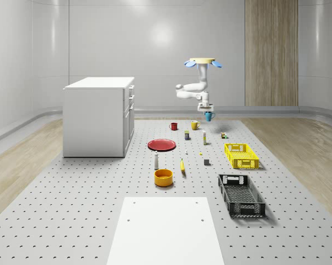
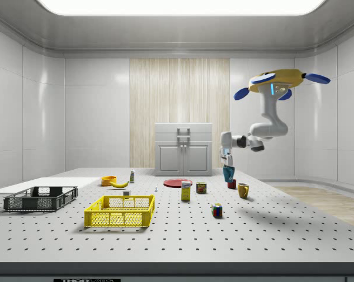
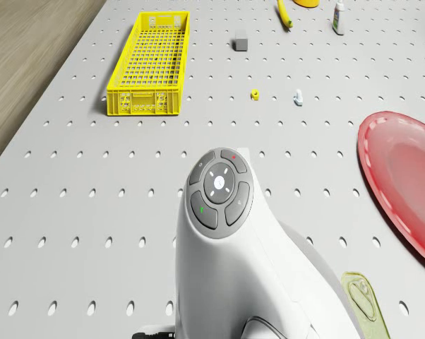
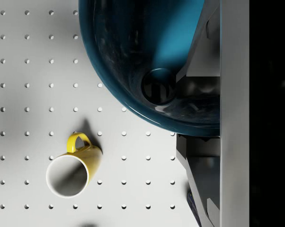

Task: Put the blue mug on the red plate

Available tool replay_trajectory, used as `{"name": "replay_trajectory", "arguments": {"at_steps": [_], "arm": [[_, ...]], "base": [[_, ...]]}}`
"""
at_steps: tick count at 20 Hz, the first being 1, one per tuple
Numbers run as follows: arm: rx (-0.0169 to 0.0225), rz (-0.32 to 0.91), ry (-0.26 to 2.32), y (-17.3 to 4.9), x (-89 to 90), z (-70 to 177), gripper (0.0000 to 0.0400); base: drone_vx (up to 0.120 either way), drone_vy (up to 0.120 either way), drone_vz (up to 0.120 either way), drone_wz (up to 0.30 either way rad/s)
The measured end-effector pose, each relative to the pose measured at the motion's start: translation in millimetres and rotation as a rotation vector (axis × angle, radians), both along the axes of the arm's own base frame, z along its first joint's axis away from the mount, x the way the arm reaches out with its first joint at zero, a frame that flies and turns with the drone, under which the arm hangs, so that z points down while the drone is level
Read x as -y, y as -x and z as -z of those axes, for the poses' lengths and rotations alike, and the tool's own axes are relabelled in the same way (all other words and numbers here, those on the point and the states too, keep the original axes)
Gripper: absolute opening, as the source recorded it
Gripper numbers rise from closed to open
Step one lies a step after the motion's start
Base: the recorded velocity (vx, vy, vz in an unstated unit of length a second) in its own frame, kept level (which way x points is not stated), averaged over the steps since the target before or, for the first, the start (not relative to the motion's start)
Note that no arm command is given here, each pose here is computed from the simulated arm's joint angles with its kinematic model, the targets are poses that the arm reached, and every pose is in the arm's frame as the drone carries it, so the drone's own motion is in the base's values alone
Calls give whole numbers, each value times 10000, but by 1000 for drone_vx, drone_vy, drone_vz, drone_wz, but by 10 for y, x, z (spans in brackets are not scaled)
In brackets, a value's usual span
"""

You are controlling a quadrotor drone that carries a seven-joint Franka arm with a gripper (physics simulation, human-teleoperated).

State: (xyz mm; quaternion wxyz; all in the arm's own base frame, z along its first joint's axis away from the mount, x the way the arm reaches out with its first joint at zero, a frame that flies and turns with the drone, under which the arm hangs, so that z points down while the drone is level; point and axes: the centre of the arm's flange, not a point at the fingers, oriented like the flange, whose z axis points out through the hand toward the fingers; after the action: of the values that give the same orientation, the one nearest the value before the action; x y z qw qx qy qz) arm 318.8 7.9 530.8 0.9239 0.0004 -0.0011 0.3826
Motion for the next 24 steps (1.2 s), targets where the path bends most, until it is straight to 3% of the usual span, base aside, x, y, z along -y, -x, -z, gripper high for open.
{"name": "replay_trajectory", "arguments": {"at_steps": [2,24], "arm": [[0,0,0,0,0,0,100],[0,-1,0,0,0,0,100]], "base": [[120,-120,100,0],[120,-120,0,0]]}}
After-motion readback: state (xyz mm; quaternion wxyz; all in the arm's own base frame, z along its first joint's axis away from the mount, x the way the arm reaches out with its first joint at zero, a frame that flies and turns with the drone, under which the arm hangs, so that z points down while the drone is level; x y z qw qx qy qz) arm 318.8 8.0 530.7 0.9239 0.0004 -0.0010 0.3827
